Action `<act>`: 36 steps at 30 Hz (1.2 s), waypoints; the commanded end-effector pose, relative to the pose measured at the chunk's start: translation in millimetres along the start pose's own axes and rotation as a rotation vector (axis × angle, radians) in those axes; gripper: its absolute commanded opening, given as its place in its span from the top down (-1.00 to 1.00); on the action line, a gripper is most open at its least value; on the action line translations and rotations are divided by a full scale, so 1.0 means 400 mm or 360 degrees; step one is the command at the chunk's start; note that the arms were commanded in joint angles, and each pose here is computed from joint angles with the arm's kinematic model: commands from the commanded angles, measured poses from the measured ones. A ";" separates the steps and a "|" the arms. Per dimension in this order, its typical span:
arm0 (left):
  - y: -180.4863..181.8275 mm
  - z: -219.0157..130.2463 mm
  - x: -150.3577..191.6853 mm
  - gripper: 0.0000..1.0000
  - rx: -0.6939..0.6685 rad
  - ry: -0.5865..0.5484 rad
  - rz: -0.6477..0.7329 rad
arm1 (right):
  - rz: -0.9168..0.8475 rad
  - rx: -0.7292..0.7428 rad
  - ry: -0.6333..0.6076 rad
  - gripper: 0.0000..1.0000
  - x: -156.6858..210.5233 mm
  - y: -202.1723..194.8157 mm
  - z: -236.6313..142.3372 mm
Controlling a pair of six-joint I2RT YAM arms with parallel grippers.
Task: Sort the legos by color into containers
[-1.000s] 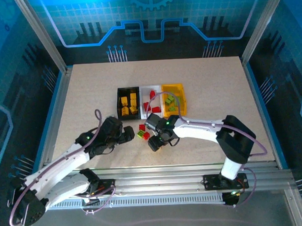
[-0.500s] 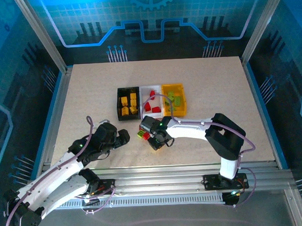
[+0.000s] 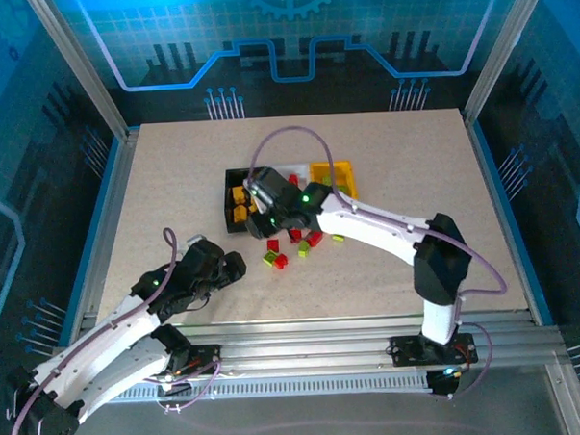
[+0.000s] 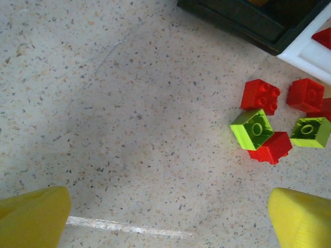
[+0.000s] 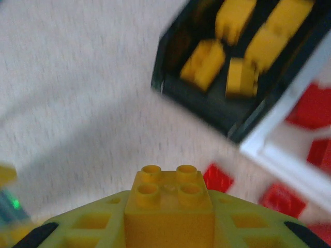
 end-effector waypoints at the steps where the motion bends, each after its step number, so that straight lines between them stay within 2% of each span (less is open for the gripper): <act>1: 0.013 0.011 0.009 -0.98 -0.0029 0.0012 -0.0059 | 0.0053 0.0046 0.0075 0.26 -0.037 -0.033 0.089; 9: 0.020 0.012 0.021 -0.98 -0.0015 0.0056 -0.0040 | 0.0186 0.0034 0.0055 0.25 -0.144 -0.065 0.198; 16: 0.029 0.006 0.026 -0.98 -0.0005 0.0051 -0.0027 | 0.0222 0.0004 0.0018 0.23 -0.172 -0.068 0.211; 18: 0.030 0.006 0.027 -0.98 -0.0011 0.0057 -0.0016 | 0.0232 0.0021 0.0005 0.15 -0.183 -0.068 0.203; 19: 0.029 0.006 0.026 -0.98 -0.0010 0.0055 -0.0016 | 0.0240 0.0047 0.0044 0.07 -0.171 -0.078 0.237; 23: 0.028 0.007 0.027 -0.98 -0.0001 0.0060 -0.0006 | 0.0255 0.0053 0.0042 -0.37 -0.186 -0.086 0.248; 30: 0.009 0.005 0.020 -0.98 0.0072 0.0060 0.0028 | 0.0251 0.0042 -0.0116 -0.41 -0.227 -0.078 0.136; 36: -0.039 0.024 0.004 -0.98 0.0162 0.0089 0.0110 | 0.0329 0.0059 -0.0230 -0.37 -0.184 -0.103 0.007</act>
Point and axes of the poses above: each hand's point on the last joint's axis, 136 mm out from that joint toward the fingers, its own z axis out along the fingers, its own y axis along the line the jaws close on, x = y × z, the point moved 9 cm from there along -z, back along the fingers, and after that the axes turned 4 degrees about z, right-handed, at the moved point
